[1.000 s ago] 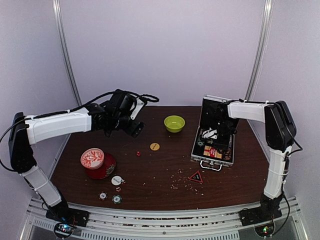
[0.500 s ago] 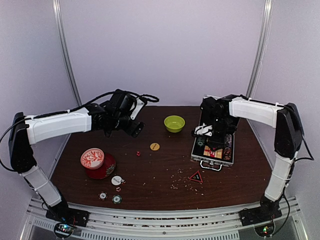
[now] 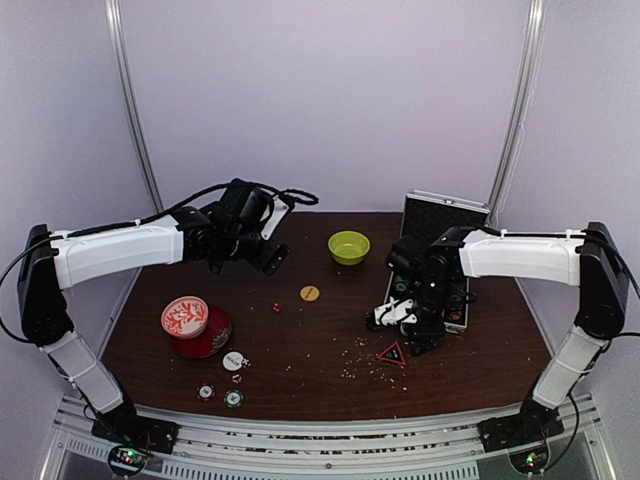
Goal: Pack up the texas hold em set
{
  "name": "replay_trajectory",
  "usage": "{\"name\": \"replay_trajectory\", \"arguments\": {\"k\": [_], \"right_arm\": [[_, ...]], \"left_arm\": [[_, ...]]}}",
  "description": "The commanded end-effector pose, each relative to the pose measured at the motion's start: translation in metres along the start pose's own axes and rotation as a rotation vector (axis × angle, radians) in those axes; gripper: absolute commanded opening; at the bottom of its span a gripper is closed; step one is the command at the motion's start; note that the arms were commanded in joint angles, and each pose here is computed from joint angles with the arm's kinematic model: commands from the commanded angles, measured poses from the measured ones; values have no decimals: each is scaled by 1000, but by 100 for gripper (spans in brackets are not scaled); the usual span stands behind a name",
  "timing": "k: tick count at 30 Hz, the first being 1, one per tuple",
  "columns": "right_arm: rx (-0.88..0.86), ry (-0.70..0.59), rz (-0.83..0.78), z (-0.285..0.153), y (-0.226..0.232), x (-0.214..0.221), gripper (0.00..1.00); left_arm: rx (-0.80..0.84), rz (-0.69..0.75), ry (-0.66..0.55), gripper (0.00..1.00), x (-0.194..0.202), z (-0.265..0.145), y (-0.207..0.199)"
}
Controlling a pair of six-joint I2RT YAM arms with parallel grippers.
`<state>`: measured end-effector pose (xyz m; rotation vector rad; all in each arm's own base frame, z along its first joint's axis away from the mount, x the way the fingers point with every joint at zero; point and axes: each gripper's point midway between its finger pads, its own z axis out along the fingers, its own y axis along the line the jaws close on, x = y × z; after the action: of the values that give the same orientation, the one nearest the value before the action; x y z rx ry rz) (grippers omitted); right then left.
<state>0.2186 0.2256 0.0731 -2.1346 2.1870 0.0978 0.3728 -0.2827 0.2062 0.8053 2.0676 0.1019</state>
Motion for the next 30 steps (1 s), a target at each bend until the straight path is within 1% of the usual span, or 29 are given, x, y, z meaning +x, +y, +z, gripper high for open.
{"name": "replay_trajectory", "arguments": {"k": [1, 4, 8, 12, 19, 30], "right_arm": [[21, -97, -18, 0, -1, -25, 72], [-24, -123, 83, 9, 2, -33, 71], [-83, -122, 141, 20, 9, -35, 70], [-109, -88, 175, 30, 12, -30, 71], [-73, -64, 226, 41, 5, -27, 73], [-53, -35, 252, 55, -2, -25, 74]], "left_arm": [[0, 0, -22, 88, -10, -1, 0], [-1, 2, -20, 88, -10, -1, 0], [-3, 0, -24, 88, -11, -2, 1], [0, 0, -25, 88, -11, -2, 1], [7, -3, -27, 88, -12, -3, 0], [11, -2, -27, 88, -12, -3, 0]]}}
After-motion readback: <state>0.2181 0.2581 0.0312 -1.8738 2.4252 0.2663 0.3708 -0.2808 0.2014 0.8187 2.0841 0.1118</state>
